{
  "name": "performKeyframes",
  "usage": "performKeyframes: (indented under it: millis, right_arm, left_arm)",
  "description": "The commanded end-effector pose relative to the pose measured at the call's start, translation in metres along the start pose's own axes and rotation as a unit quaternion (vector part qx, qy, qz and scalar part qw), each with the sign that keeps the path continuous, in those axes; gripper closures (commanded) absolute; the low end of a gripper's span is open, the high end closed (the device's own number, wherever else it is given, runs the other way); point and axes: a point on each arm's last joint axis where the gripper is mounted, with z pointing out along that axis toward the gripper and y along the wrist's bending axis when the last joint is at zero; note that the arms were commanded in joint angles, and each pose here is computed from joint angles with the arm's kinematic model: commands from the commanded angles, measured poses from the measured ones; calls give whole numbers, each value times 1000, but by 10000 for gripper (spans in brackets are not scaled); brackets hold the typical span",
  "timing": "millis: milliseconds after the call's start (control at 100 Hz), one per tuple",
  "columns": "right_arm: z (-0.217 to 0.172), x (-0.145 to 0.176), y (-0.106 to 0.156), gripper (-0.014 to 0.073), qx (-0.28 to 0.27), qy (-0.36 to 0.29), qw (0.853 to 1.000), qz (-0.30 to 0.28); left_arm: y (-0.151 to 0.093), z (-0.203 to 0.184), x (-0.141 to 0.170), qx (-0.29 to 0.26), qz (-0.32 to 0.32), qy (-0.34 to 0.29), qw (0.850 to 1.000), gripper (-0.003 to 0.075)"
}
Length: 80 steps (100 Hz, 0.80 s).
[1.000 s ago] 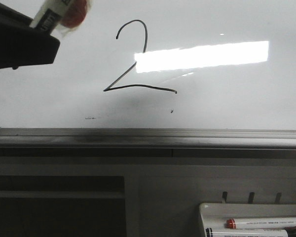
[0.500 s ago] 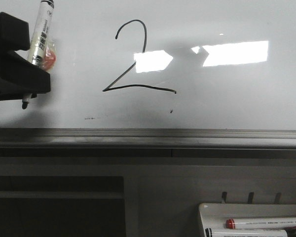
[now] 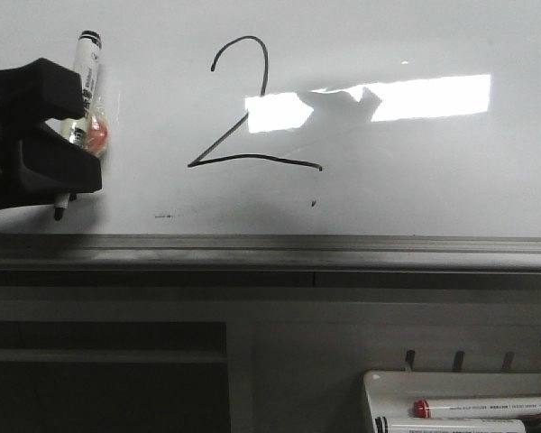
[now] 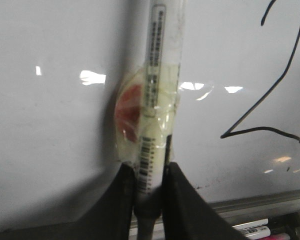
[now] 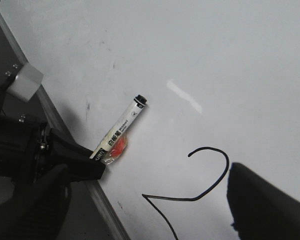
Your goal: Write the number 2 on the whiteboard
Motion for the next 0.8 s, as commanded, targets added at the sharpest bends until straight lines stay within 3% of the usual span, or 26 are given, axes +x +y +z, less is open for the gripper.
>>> performKeyframes:
  millis: [0,490,550,670,790]
  right_arm:
    - [-15,-19,-4,29,25,-52,998,-2]
    - [-15,-19,-4,29,25,-52,998,-2]
    - [-15,-19,-4,29,25,-52,998,-2]
    - [-15,-19,-4,29,25,-52,998,-2]
    - [-15,-19,-4,29,25,-52,998,-2]
  left_arm:
    - [-6,0,-17,11,-8,-57,998,741]
    - [-6,1,-20,11,-2,-78,997,724]
    - [-6,1,-21,12,-2,-83,996,657]
    - [-6,1,-24,13,-1,-98,995,448]
    - [-6,1,-24,13,-1,-100,995,375]
